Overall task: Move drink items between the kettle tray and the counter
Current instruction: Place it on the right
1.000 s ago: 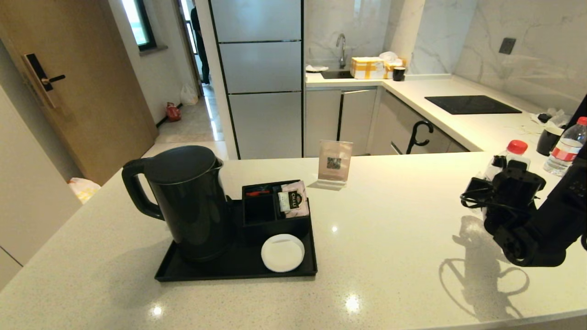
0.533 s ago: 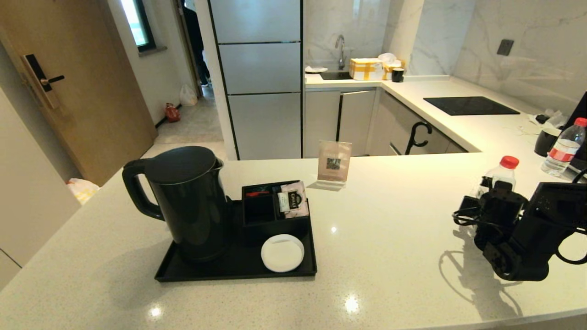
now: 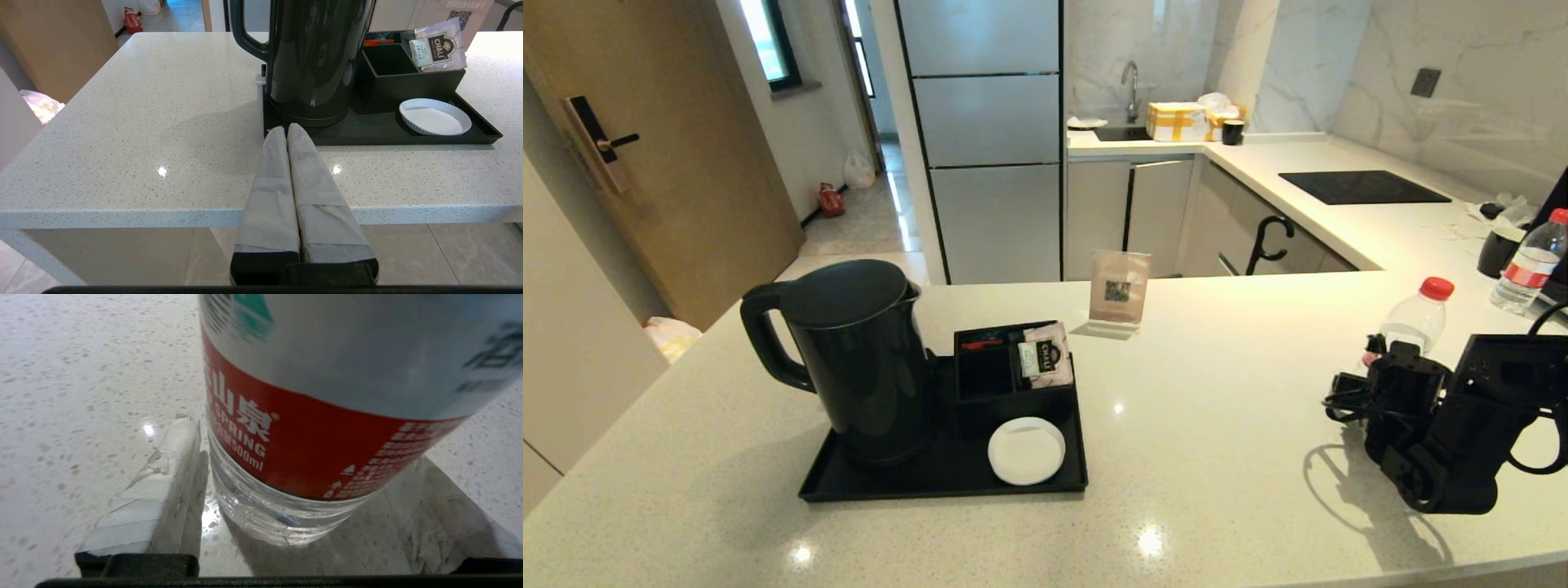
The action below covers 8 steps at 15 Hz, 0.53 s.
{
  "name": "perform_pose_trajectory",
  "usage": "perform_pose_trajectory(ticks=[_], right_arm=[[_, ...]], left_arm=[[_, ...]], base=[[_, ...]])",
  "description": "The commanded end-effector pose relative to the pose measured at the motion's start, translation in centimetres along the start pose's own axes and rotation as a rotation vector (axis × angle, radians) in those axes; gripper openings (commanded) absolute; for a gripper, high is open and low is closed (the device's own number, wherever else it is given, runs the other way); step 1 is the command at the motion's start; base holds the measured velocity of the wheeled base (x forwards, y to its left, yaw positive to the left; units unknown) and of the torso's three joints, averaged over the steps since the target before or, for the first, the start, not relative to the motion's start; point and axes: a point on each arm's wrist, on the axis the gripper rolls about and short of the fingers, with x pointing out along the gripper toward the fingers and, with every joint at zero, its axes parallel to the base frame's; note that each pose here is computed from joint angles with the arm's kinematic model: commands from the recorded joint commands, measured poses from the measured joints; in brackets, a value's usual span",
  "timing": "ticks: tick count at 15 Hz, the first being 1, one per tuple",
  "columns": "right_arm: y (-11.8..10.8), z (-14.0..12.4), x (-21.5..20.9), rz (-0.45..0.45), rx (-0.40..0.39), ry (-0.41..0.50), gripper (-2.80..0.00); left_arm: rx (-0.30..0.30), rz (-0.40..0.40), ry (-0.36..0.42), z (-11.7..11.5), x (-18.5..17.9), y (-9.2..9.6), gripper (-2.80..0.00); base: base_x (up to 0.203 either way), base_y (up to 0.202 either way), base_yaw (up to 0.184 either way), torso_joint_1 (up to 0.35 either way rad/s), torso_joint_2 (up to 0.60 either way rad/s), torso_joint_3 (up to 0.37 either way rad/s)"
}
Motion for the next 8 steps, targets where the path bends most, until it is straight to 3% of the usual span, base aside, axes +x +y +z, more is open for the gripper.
perform_pose_trajectory(ticks=[1,6,8], right_arm=[[-0.4,1.4,-1.3,0.039,0.005,-0.012,0.00],[-1.6,2.9,-4.6,0.144,-0.007,0.013,0.00],[-2.8,5.9,-7.1,0.195,0.010,-0.025,0.00]], left_arm=[[-0.001,0.001,0.001,0.0,0.0,0.0,-2.80],[-0.001,0.001,0.001,0.0,0.0,0.0,-2.80],[-0.001,0.001,0.000,0.0,0.0,0.0,-2.80]], base=[[0.000,0.000,0.000,0.000,0.00,0.000],[0.000,0.000,0.000,0.000,0.00,0.000],[0.000,0.000,0.000,0.000,0.00,0.000]])
